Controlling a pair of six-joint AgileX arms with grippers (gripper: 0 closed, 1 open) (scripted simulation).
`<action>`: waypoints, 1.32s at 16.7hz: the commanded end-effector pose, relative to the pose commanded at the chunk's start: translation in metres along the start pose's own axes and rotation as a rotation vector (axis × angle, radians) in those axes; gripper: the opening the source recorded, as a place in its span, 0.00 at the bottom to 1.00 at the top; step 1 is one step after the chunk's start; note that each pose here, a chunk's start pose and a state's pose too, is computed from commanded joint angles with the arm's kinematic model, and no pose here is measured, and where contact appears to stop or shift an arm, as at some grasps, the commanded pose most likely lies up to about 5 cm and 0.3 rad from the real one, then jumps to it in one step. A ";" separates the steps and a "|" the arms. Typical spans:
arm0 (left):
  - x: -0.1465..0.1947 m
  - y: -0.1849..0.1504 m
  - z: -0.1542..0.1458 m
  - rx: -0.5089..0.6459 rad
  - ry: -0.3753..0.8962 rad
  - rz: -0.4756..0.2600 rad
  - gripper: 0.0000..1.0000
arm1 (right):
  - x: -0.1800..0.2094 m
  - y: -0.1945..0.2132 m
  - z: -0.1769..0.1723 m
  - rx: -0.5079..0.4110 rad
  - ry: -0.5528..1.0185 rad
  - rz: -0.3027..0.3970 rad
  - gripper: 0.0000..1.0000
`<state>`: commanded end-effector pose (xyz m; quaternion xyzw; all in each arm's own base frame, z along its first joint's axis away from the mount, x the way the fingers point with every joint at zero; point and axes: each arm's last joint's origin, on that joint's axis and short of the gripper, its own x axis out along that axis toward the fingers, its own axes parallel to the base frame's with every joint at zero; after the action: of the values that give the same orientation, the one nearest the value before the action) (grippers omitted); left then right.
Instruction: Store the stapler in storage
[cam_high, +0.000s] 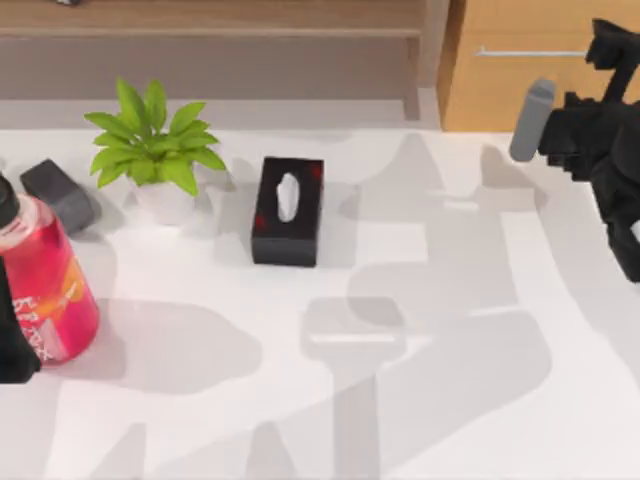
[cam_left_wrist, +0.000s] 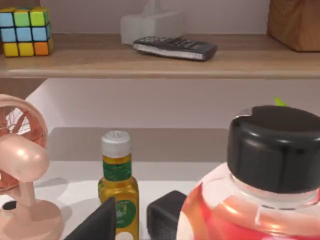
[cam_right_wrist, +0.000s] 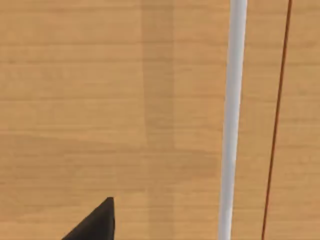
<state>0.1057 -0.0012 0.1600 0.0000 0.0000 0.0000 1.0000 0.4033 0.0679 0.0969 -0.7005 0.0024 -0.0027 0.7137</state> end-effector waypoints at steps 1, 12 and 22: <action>0.000 0.000 0.000 0.000 0.000 0.000 1.00 | 0.002 0.005 0.001 -0.012 0.002 0.000 1.00; 0.000 0.000 0.000 0.000 0.000 0.000 1.00 | 0.017 0.008 0.001 -0.019 0.002 0.000 1.00; 0.000 0.000 0.000 0.000 0.000 0.000 1.00 | 0.027 0.008 0.001 -0.019 0.003 0.000 0.77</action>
<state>0.1057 -0.0012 0.1600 0.0000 0.0000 0.0000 1.0000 0.4307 0.0693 0.0892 -0.7071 0.0035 -0.0035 0.7071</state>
